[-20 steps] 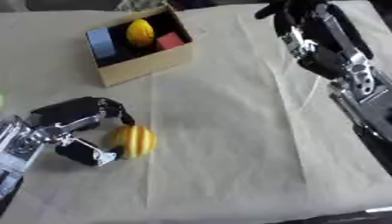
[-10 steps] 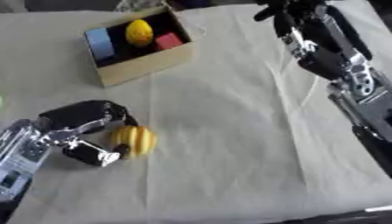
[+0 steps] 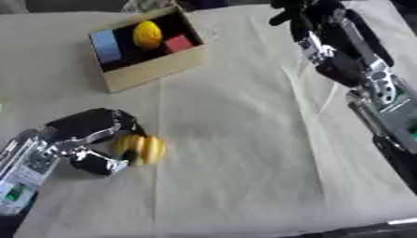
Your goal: Pick up objects on the table and place them in the box.
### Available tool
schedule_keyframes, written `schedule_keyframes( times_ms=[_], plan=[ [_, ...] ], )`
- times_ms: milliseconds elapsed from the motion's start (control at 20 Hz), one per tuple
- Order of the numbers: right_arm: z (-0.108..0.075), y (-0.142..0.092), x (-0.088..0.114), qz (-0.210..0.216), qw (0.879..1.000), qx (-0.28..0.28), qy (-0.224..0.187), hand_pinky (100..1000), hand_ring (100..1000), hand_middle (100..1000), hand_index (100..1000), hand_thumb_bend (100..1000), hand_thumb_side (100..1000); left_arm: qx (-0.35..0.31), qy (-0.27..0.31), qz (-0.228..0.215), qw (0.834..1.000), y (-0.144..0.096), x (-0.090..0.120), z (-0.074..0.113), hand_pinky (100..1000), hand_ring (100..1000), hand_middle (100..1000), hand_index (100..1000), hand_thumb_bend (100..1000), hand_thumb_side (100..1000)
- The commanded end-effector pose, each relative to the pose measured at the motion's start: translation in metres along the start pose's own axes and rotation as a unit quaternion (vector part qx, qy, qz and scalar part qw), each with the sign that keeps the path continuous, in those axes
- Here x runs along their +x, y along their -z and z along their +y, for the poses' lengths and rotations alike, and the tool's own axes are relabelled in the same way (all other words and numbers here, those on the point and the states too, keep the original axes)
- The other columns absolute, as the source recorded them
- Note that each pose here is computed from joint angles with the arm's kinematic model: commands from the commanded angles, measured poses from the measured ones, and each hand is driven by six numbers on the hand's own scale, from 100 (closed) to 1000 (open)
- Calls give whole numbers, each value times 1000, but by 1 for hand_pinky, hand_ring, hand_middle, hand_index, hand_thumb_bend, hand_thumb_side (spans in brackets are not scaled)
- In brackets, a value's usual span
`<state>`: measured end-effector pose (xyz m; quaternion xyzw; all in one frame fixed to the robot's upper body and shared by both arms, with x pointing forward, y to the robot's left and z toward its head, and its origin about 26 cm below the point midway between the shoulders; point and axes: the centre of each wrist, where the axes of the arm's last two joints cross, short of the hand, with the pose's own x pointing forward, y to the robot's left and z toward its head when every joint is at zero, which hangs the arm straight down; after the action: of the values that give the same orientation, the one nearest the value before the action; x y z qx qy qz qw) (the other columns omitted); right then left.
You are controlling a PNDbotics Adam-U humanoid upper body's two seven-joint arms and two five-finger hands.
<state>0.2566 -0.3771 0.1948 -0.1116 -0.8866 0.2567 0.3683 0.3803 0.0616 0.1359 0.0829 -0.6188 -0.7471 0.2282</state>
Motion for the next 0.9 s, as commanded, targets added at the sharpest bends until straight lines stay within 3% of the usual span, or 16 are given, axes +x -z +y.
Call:
schedule_keyframes(
  times_ms=[50,550,700,900],
  plan=[
    [-3,2,5,-4,1000,5,-7,988,727,762,897,100,638,30,5,-17,999,-14,4,21,759,699,507,582,100,268],
    [-4,1,5,-15,1000,1,-6,983,729,760,897,100,630,170,7,-24,985,-78,15,97,741,674,484,565,100,325],
    [-5,6,7,-32,999,2,-2,981,729,760,896,100,626,202,12,-14,979,-91,6,119,744,675,483,568,100,345],
    [-12,20,14,-72,997,-6,8,974,733,762,895,100,617,239,-4,4,971,-110,-21,141,748,677,483,573,100,367]
  ],
)
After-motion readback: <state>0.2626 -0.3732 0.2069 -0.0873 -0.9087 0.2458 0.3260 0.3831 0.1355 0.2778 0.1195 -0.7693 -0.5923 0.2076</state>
